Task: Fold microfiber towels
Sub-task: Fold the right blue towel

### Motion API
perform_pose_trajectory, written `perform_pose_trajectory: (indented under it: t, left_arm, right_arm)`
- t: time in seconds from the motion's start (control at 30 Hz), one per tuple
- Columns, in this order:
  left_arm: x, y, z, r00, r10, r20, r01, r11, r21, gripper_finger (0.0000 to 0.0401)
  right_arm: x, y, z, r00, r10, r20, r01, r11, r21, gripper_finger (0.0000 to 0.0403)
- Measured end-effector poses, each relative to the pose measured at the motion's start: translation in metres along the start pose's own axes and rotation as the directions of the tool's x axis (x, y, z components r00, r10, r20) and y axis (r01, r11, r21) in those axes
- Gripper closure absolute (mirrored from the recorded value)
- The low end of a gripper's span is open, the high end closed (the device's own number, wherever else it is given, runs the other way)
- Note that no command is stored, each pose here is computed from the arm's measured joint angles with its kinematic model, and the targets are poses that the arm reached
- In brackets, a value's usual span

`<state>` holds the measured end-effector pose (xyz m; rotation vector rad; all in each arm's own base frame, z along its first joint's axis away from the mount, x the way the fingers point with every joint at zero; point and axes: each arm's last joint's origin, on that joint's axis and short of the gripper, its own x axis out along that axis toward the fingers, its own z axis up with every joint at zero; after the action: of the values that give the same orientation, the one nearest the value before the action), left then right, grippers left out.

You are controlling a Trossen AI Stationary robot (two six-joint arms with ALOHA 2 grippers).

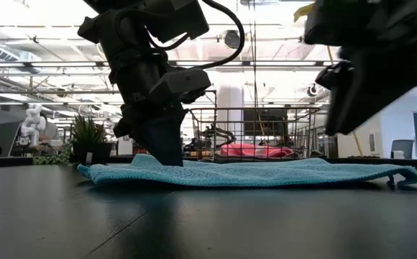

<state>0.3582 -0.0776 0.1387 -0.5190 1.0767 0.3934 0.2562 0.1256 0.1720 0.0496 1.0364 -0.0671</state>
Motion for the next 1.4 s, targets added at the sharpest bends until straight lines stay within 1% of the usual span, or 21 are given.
perform_pose_trajectory:
  t: [0.07,0.13,0.2,0.27,0.33,0.4,0.47,0.53,0.63,0.77,0.87,0.93,1.0,1.17,1.33,1.4]
  left_arm:
    - [0.0,0.0,0.0,1.0,0.0,0.0,0.0,1.0,0.002,0.0394]
    - [0.0,0.0,0.0,1.0,0.0,0.0,0.0,1.0,0.002,0.0387]
    - [0.0,0.0,0.0,1.0,-0.001,0.0,0.001,1.0,0.002,0.0384]
    - [-0.005,-0.001,0.0,1.0,-0.008,0.005,0.008,1.0,0.009,0.0384]
    - [-0.014,-0.003,0.002,0.999,-0.022,0.027,0.022,1.0,0.012,0.039]
    - [-0.022,-0.005,0.003,0.998,-0.035,0.046,0.035,0.999,0.014,0.0397]
    - [-0.032,-0.008,0.002,0.997,-0.047,0.067,0.046,0.999,0.021,0.0397]
    - [-0.04,-0.011,0.001,0.994,-0.06,0.089,0.058,0.998,0.025,0.0393]
    - [-0.044,-0.018,-0.006,0.994,-0.076,0.081,0.073,0.996,0.043,0.0395]
    - [-0.043,-0.026,-0.02,0.996,-0.079,0.047,0.076,0.995,0.065,0.0396]
    - [-0.042,-0.026,-0.029,0.999,-0.041,0.009,0.041,0.998,0.052,0.0391]
    - [-0.043,-0.026,-0.029,0.999,-0.029,0.019,0.028,0.999,0.021,0.0392]
    - [-0.042,-0.023,-0.031,1.0,0.01,0.021,-0.01,1.0,0.014,0.0397]
    - [-0.042,-0.019,-0.024,0.999,0.017,0.042,-0.015,0.999,-0.036,0.0392]
    - [-0.04,-0.005,-0.016,0.992,0.111,0.055,-0.102,0.984,-0.146,0.0398]
    - [-0.039,-0.001,-0.013,0.995,0.1,0.016,-0.096,0.981,-0.166,0.0397]
  right_arm:
    - [0.002,-0.006,0.003,0.999,-0.029,0.013,0.029,1.0,0.011,0.0275]
    - [0.005,-0.012,0.007,0.999,-0.033,0.03,0.033,0.999,0.029,0.0283]
    - [0.01,-0.019,0.006,0.998,-0.035,0.049,0.032,0.998,0.061,0.0295]
    - [0.015,-0.024,0.005,0.998,-0.005,0.061,-0.001,0.996,0.088,0.0314]
    - [0.021,-0.029,0.0,0.997,0.037,0.074,-0.046,0.99,0.132,0.0336]
    - [0.027,-0.034,-0.008,0.996,0.058,0.071,-0.07,0.981,0.182,0.036]
    - [0.032,-0.039,-0.016,0.996,0.057,0.074,-0.072,0.973,0.221,0.0386]
    - [0.035,-0.042,-0.021,0.997,0.049,0.067,-0.063,0.97,0.237,0.0398]
    - [0.037,-0.045,-0.026,0.998,0.038,0.053,-0.05,0.968,0.244,0.0395]
    - [0.038,-0.049,-0.03,1.0,0.02,0.016,-0.022,0.979,0.204,0.0401]
    - [0.037,-0.053,-0.034,0.999,-0.01,-0.04,0.016,0.985,0.17,0.0401]
    - [0.036,-0.055,-0.036,0.997,-0.022,-0.07,0.033,0.987,0.158,0.04]
    - [0.035,-0.057,-0.037,0.997,-0.013,-0.082,0.025,0.989,0.145,0.04]
    - [0.026,-0.058,-0.033,0.998,0.042,-0.052,-0.034,0.988,0.153,0.0399]
    - [0.0,-0.059,-0.021,0.993,0.085,0.077,-0.1,0.971,0.218,0.0399]
    - [-0.012,-0.059,-0.016,0.984,0.105,0.142,-0.137,0.962,0.238,0.0399]
